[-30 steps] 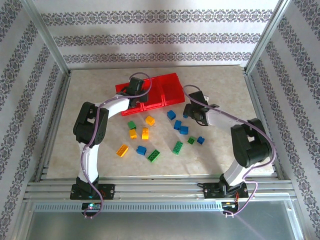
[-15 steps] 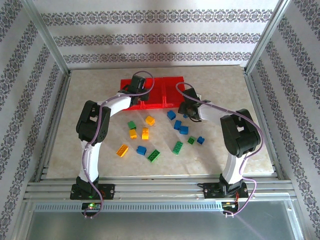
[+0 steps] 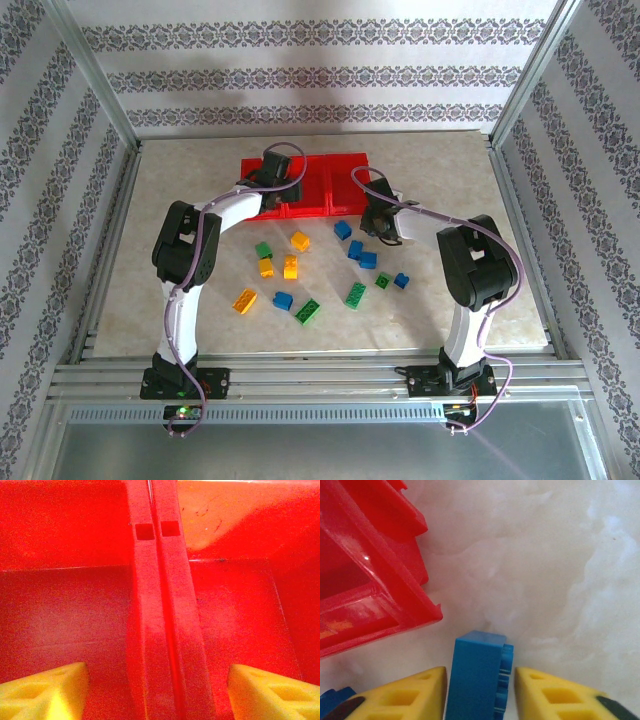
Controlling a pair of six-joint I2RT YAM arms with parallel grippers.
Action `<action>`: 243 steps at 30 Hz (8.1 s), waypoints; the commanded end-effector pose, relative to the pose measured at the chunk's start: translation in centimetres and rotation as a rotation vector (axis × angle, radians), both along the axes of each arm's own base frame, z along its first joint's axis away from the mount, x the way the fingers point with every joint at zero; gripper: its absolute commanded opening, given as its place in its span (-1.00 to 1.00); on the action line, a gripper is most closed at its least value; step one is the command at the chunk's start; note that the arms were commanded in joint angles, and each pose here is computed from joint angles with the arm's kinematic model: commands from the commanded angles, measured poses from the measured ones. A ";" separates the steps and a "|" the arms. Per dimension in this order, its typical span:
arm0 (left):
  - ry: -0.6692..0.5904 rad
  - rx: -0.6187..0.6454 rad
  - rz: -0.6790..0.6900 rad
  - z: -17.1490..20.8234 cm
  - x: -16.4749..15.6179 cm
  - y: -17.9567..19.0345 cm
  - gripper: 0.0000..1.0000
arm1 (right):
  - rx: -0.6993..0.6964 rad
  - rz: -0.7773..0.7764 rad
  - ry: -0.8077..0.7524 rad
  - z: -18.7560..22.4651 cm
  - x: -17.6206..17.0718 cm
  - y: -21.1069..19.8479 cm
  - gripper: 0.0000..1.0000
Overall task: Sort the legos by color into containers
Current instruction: Pick up the lego from the center of the table, then place the lego in the container, then pick up the lego from the bottom-right of the table, then place the lego in the container.
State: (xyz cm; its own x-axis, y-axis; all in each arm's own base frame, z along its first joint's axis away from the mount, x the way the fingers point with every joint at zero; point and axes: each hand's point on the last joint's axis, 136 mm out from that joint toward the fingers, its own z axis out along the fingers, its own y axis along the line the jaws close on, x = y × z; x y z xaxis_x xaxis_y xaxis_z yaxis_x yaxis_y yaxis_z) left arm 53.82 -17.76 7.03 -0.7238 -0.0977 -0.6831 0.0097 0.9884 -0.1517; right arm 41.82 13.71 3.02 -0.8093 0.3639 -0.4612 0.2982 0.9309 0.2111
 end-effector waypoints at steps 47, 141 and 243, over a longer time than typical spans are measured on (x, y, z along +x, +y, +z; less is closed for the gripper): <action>-0.344 -0.225 0.300 9.4 -22.4 11.7 0.99 | -0.157 0.284 -0.174 10.9 5.9 5.3 -0.92; -0.188 -0.273 0.276 4.6 -20.4 9.4 0.99 | 0.020 -0.149 0.289 -1.6 -17.5 -7.0 0.18; -0.151 -0.196 0.244 5.3 -22.7 10.4 0.99 | -0.032 0.288 -0.068 7.2 10.1 8.9 -0.03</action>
